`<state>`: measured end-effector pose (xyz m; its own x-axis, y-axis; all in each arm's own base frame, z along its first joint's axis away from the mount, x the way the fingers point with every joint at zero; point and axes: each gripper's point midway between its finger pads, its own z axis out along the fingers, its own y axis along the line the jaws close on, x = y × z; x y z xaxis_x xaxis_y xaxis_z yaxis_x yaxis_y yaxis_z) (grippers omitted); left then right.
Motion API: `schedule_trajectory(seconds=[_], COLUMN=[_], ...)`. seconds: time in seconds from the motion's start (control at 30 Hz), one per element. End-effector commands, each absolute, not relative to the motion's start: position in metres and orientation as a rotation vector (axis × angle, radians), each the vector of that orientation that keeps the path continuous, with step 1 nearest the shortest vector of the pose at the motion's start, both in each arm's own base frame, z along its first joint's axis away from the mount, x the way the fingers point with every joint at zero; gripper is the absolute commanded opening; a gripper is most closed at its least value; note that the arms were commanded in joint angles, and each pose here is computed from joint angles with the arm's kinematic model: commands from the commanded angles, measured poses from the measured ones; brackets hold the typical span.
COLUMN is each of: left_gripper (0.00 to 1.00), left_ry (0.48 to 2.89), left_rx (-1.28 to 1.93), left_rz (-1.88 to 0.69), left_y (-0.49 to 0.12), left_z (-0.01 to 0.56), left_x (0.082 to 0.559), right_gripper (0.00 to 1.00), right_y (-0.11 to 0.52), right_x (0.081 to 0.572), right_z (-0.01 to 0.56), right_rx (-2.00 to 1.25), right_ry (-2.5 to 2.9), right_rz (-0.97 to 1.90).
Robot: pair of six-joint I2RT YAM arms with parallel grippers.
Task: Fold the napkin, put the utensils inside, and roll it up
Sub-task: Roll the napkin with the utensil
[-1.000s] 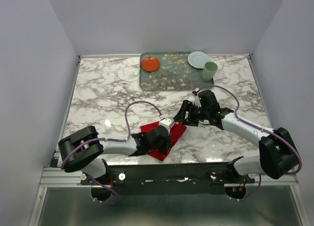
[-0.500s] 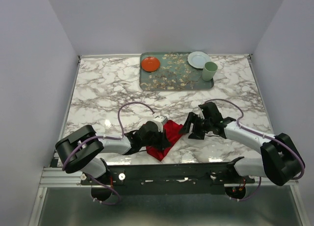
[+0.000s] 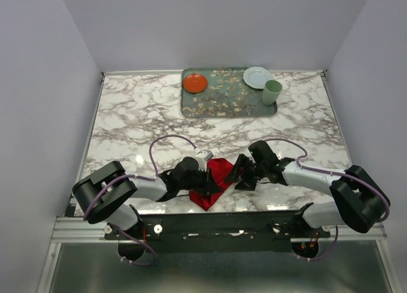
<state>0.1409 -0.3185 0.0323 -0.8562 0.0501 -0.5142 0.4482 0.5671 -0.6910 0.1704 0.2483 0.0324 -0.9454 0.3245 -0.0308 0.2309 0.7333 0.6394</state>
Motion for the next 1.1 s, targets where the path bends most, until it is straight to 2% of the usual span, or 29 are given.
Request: schedule_trajectory(seconds=[0.0,0.3,0.37,0.4,0.57,0.6,0.77,0.8,0.87,0.93,0.97,1.0,1.07], left_gripper=[0.00,0.00,0.00,0.00,0.00,0.00,0.00,0.00,0.00,0.05,0.12,0.15,0.24], left_ry=[2.393,2.386,2.390,2.389,2.379,2.379,2.391,2.392,2.399,2.397,2.393,2.387,2.384], left_rx=[0.407,0.394,0.398,0.399,0.402,0.405,0.429,0.431,0.431,0.432,0.447,0.467,0.511], left_rz=[-1.287,-1.345,-1.349,-1.352,-1.368,-1.371,-1.398,-1.394,-1.370,-1.339,-1.320,-1.302,-1.201], left_y=[-0.318,-0.328,-0.329,-0.330,-0.335,-0.336,-0.341,-0.341,-0.339,-0.337,-0.335,-0.334,-0.330], left_z=[0.030,0.035,0.035,0.035,0.041,0.041,0.038,0.037,0.034,0.033,0.032,0.033,0.034], left_x=[0.130,0.134,0.134,0.134,0.137,0.137,0.136,0.136,0.137,0.138,0.138,0.138,0.142], right_gripper=[0.68,0.64,0.61,0.54,0.49,0.42,0.32,0.24,0.17,0.11,0.09,0.04,0.02], right_y=[0.243,0.247,0.250,0.251,0.251,0.250,0.247,0.248,0.247,0.247,0.247,0.247,0.245], right_x=[0.174,0.162,0.161,0.160,0.156,0.156,0.156,0.156,0.154,0.153,0.155,0.157,0.159], right_z=[0.021,0.015,0.014,0.013,0.011,0.010,0.008,0.008,0.005,0.004,0.004,0.005,0.006], right_rx=[0.682,0.802,0.819,0.814,0.832,0.841,0.858,0.850,0.838,0.821,0.818,0.811,0.783], right_ry=[2.789,2.822,2.827,2.837,2.843,2.839,2.847,2.858,2.887,2.900,2.898,2.890,2.880], right_rz=[0.872,0.806,0.809,0.808,0.792,0.783,0.750,0.739,0.698,0.687,0.687,0.685,0.670])
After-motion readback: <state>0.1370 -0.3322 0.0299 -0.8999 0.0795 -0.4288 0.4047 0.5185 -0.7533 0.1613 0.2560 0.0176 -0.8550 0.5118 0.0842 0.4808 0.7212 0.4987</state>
